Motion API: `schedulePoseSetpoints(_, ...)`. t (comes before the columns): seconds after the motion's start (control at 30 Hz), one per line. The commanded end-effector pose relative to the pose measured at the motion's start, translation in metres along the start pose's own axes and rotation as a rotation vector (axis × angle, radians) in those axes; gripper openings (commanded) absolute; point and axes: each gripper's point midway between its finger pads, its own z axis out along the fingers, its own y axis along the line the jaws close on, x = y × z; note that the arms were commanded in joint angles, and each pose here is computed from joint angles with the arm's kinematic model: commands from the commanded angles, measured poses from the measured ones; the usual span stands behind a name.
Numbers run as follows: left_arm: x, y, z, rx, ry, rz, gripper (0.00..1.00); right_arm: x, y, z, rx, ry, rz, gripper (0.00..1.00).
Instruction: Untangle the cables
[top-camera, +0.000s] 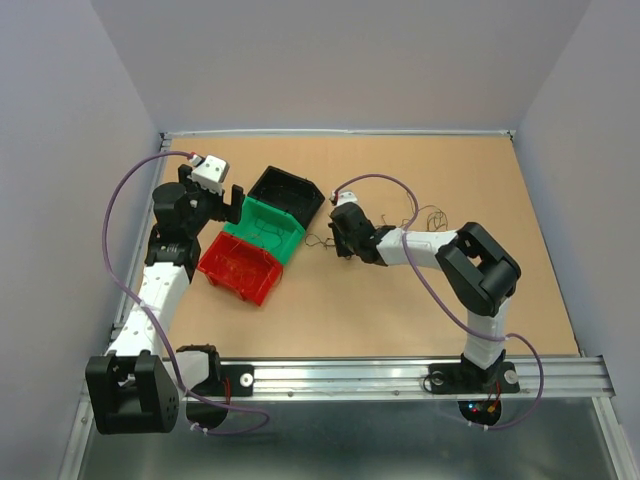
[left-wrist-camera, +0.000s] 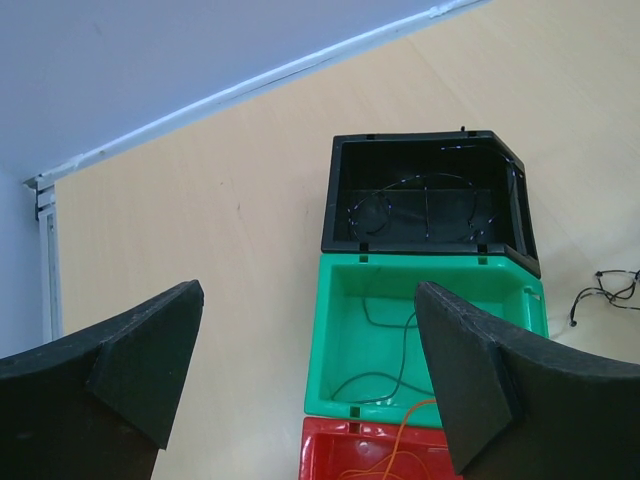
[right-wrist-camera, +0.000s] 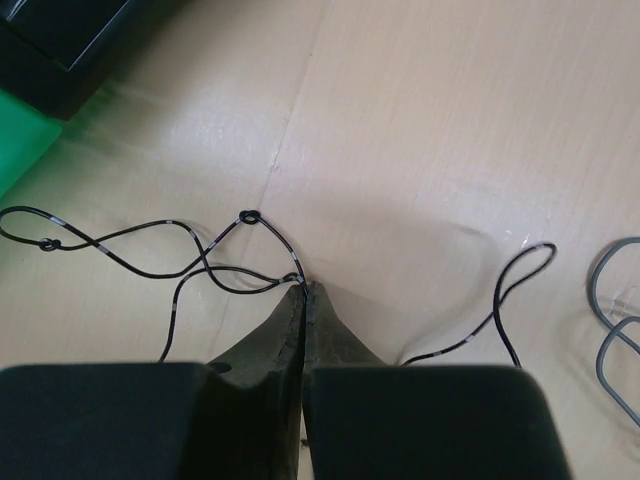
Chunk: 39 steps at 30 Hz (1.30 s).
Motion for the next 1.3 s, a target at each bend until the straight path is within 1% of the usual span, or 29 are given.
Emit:
schedulePoseSetpoints(0.0,-0.01,0.0,0.003,0.006,-0.048,0.018,0.99,-0.026,0.007,-0.012,-0.021,-0.05,-0.04,0.01)
schedulePoseSetpoints(0.17,-0.009,0.002,0.003,-0.003,-0.046,0.021,0.99,-0.082,0.02,-0.042,-0.081,-0.175,-0.067,0.0)
schedulePoseSetpoints(0.27,-0.01,0.003,0.002,-0.013,-0.048,0.022,0.99,-0.109,0.025,-0.049,-0.089,-0.231,-0.083,0.01)
schedulePoseSetpoints(0.3,-0.01,0.003,0.002,-0.015,-0.049,0.02,0.99,-0.129,0.029,-0.054,-0.091,-0.271,-0.075,0.01)
schedulePoseSetpoints(0.33,-0.011,0.003,0.002,-0.016,-0.051,0.02,0.99,-0.138,0.032,-0.056,-0.094,-0.29,-0.075,0.0)
schedulePoseSetpoints(0.37,-0.01,0.004,0.002,-0.018,-0.049,0.021,0.99,-0.142,0.032,-0.052,-0.086,-0.296,-0.073,0.0)
schedulePoseSetpoints(0.4,-0.011,0.004,0.002,-0.022,-0.051,0.02,0.99,-0.169,0.031,-0.058,-0.052,-0.352,-0.044,0.01)
schedulePoseSetpoints(0.47,-0.01,0.006,0.003,-0.028,-0.05,0.02,0.99,-0.177,0.033,-0.045,-0.028,-0.361,-0.037,0.01)
schedulePoseSetpoints(0.5,-0.01,0.006,0.003,-0.029,-0.048,0.021,0.99,-0.198,0.036,-0.049,-0.02,-0.402,-0.021,0.01)
schedulePoseSetpoints(0.53,-0.01,0.006,0.003,-0.029,-0.049,0.022,0.99,-0.206,0.038,-0.046,-0.013,-0.417,-0.014,0.01)
schedulePoseSetpoints(0.6,-0.009,0.006,0.003,-0.032,-0.046,0.019,0.99,-0.206,0.043,-0.029,-0.011,-0.407,-0.023,0.01)
schedulePoseSetpoints(0.63,-0.008,0.006,0.003,-0.031,-0.044,0.02,0.99,-0.226,0.05,-0.033,-0.026,-0.444,-0.011,0.0)
schedulePoseSetpoints(0.67,-0.008,0.007,0.004,-0.033,-0.044,0.019,0.99,-0.23,0.056,-0.031,-0.043,-0.448,-0.011,0.0)
schedulePoseSetpoints(0.7,-0.008,0.006,0.004,-0.031,-0.044,0.017,0.99,-0.225,0.061,-0.018,-0.058,-0.427,-0.018,0.01)
schedulePoseSetpoints(0.77,-0.008,0.007,0.004,-0.033,-0.044,0.017,0.99,-0.237,0.079,-0.018,-0.138,-0.44,-0.006,0.01)
schedulePoseSetpoints(0.83,-0.009,0.007,0.004,-0.032,-0.046,0.019,0.99,-0.231,0.092,-0.004,-0.186,-0.417,-0.006,0.01)
schedulePoseSetpoints(0.87,-0.009,0.007,0.003,-0.035,-0.047,0.019,0.99,-0.241,0.097,-0.007,-0.205,-0.437,0.012,0.01)
schedulePoseSetpoints(0.9,-0.008,0.007,0.003,-0.033,-0.045,0.019,0.99,-0.233,0.101,0.005,-0.217,-0.415,0.013,0.01)
schedulePoseSetpoints(1.0,-0.01,0.007,0.002,-0.034,-0.048,0.018,0.99,-0.235,0.109,0.013,-0.24,-0.415,0.047,0.01)
schedulePoseSetpoints(1.1,-0.009,0.008,0.002,-0.041,-0.047,0.017,0.99,-0.222,0.115,0.031,-0.256,-0.379,0.073,0.01)
schedulePoseSetpoints(1.27,-0.009,0.008,0.003,-0.041,-0.045,0.015,0.99,-0.187,0.116,0.063,-0.253,-0.301,0.081,0.01)
